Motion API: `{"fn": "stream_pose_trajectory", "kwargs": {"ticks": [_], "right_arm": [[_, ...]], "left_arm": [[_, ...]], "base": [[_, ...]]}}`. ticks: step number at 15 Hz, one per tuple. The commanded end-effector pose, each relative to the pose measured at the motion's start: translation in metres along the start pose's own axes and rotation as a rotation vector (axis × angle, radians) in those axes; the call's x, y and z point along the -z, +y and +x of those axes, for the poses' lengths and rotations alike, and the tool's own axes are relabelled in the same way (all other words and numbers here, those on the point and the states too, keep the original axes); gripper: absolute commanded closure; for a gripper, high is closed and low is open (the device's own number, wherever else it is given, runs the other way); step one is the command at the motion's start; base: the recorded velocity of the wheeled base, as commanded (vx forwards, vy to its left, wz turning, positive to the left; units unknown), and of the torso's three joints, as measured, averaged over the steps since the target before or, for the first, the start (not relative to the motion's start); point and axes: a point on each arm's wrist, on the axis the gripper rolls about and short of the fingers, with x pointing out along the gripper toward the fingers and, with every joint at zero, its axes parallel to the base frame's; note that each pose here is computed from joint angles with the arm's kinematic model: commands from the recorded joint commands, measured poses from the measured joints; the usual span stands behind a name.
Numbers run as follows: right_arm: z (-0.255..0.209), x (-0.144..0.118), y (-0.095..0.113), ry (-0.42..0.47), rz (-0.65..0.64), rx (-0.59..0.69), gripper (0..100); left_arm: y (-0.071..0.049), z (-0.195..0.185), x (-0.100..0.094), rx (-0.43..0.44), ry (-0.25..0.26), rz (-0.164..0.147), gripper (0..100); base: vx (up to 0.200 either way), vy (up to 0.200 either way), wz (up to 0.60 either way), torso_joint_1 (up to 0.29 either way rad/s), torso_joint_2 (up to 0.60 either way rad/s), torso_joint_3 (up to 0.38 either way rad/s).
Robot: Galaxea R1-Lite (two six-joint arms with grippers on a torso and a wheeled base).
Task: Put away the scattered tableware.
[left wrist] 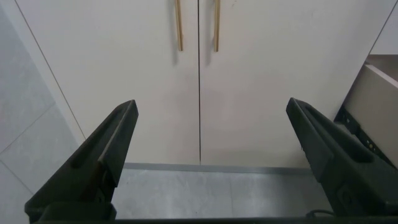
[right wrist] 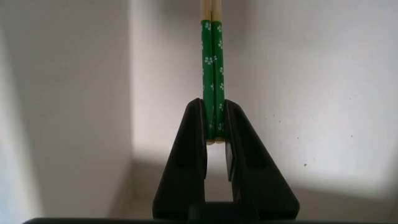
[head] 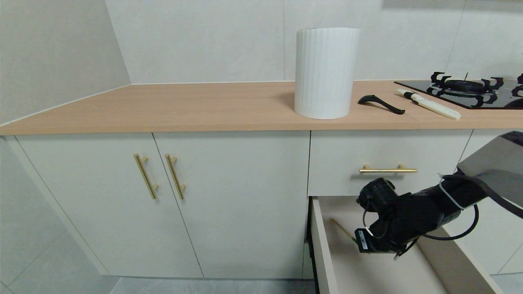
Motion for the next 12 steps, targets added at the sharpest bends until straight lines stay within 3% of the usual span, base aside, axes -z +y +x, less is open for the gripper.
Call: {"fn": "stream_pose_trajectory", "kwargs": {"ticks": [1, 7, 12], "right_arm": [[0.024, 0.008, -0.001, 0.062, -0.008, 0.034, 100], [0.048, 0.022, 0.011, 0.098, -0.062, 0.133, 100], [0.049, 0.021, 0.011, 0.094, -0.062, 0.133, 100]], "left_arm": [[0.000, 0.000, 0.000, 0.000, 0.000, 0.000, 0], [0.000, 0.000, 0.000, 0.000, 0.000, 0.000, 0], [0.000, 0.000, 0.000, 0.000, 0.000, 0.000, 0]], "base": [[0.000, 0.000, 0.00, 0.000, 0.00, 0.000], [0.000, 0.000, 0.00, 0.000, 0.00, 0.000], [0.000, 0.000, 0.00, 0.000, 0.00, 0.000]]}}
